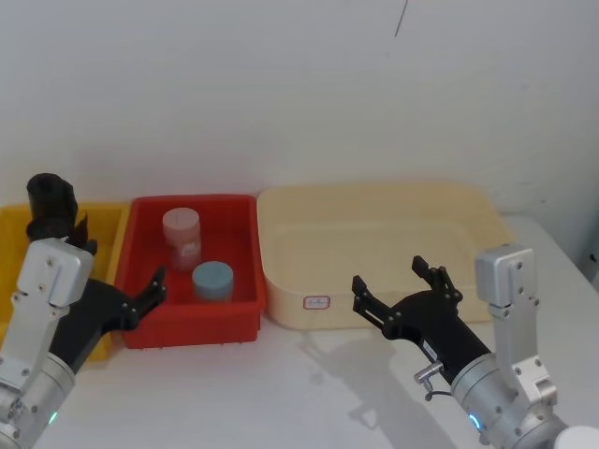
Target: Pick up the garbage bag with the one hand and transfer it to the other hand.
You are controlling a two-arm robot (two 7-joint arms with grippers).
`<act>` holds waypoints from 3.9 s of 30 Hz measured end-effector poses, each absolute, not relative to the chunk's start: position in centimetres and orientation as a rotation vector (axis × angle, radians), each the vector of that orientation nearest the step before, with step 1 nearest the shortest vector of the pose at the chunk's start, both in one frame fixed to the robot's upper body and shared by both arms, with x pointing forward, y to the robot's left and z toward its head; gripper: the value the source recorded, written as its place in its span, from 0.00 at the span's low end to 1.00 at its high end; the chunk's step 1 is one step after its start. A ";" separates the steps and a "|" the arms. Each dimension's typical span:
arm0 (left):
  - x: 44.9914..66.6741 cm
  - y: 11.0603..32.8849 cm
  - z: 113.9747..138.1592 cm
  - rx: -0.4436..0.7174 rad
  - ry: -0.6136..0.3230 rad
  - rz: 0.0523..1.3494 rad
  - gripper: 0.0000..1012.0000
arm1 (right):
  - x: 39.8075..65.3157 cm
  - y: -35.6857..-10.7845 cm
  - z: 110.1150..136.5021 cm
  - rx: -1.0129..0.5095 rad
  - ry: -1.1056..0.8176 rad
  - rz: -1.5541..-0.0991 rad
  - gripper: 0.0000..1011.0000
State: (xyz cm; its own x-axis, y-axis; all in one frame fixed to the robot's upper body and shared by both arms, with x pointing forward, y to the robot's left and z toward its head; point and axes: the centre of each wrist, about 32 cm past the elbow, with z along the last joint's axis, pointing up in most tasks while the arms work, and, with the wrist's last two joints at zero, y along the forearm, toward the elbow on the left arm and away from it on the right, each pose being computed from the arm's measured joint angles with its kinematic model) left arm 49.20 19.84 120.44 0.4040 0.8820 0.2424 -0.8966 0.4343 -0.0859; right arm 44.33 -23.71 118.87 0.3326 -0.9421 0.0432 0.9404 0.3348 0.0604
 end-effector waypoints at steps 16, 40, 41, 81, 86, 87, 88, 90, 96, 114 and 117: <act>49.2 19.9 120.5 0.061 -0.267 1.124 0.99 | 44.3 -23.7 118.9 0.026 -0.075 -1.230 0.99; 47.5 24.7 121.1 0.100 -0.135 1.212 0.99 | 44.3 -23.7 118.9 0.026 -0.075 -1.229 0.99; 47.5 24.8 121.1 0.101 -0.131 1.216 0.99 | 44.3 -23.7 118.9 0.026 -0.075 -1.230 0.99; 53.1 24.7 122.6 0.093 -0.011 1.220 0.99 | 44.3 -23.7 118.9 0.026 -0.075 -1.230 0.99; 53.7 24.4 122.7 0.101 -0.027 1.214 0.99 | 44.3 -23.7 118.9 0.026 -0.075 -1.230 0.99; 53.7 24.4 122.7 0.102 -0.028 1.214 0.99 | 44.3 -23.7 118.9 0.026 -0.075 -1.230 0.99; 53.8 24.3 122.7 0.103 -0.032 1.213 0.96 | 44.3 -23.7 118.9 0.026 -0.075 -1.229 0.99; 53.9 24.3 122.8 0.104 -0.035 1.212 0.93 | 44.3 -23.7 118.9 0.026 -0.075 -1.229 0.99; 54.2 24.1 122.8 0.109 -0.045 1.208 0.78 | 44.3 -23.7 118.9 0.026 -0.075 -1.230 0.99; 54.5 24.0 122.9 0.114 -0.054 1.201 0.47 | 44.3 -23.7 118.9 0.026 -0.075 -1.229 0.99; 54.4 24.0 123.1 0.112 -0.062 1.190 0.47 | 44.3 -23.7 118.9 0.026 -0.075 -1.229 0.99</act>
